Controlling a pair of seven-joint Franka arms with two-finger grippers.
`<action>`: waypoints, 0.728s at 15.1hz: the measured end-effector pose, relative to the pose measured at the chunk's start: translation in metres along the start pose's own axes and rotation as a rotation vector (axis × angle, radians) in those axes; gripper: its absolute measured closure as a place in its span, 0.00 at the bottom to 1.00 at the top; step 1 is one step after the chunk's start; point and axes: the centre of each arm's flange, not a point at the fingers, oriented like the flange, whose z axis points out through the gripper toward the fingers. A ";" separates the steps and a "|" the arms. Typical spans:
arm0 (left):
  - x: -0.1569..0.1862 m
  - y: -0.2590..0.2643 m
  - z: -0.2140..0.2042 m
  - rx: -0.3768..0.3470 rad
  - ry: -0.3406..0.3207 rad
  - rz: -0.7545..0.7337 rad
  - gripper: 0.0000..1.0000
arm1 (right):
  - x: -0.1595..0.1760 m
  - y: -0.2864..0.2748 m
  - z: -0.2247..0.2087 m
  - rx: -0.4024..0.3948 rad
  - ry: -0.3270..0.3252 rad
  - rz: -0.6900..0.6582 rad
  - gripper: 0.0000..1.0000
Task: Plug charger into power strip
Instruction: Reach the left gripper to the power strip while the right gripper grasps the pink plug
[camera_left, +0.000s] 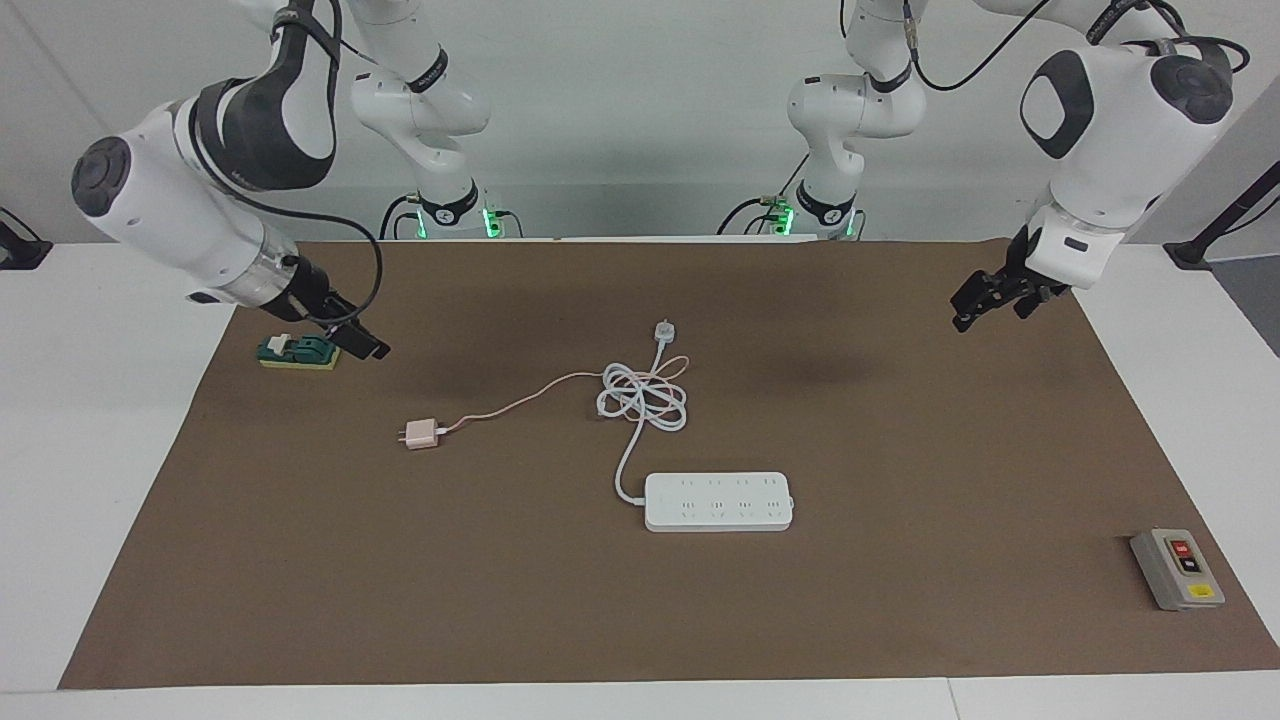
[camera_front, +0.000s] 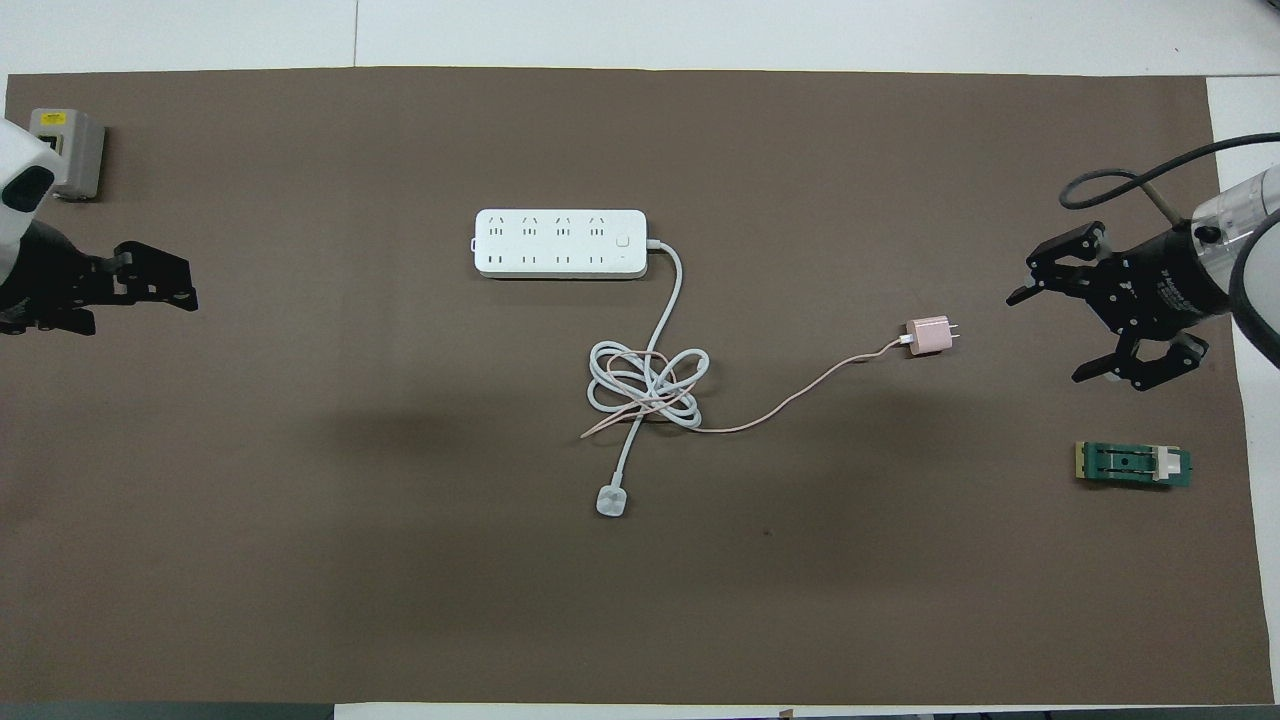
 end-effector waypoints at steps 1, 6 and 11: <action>0.001 0.010 0.004 0.000 0.005 -0.021 0.00 | 0.014 0.000 0.010 0.027 -0.034 0.062 0.00; 0.000 0.057 0.028 -0.031 -0.032 0.002 0.00 | 0.079 0.010 0.063 0.096 -0.184 0.262 0.00; 0.001 0.082 0.035 -0.089 -0.038 0.020 0.00 | 0.123 0.027 0.107 0.114 -0.291 0.362 0.00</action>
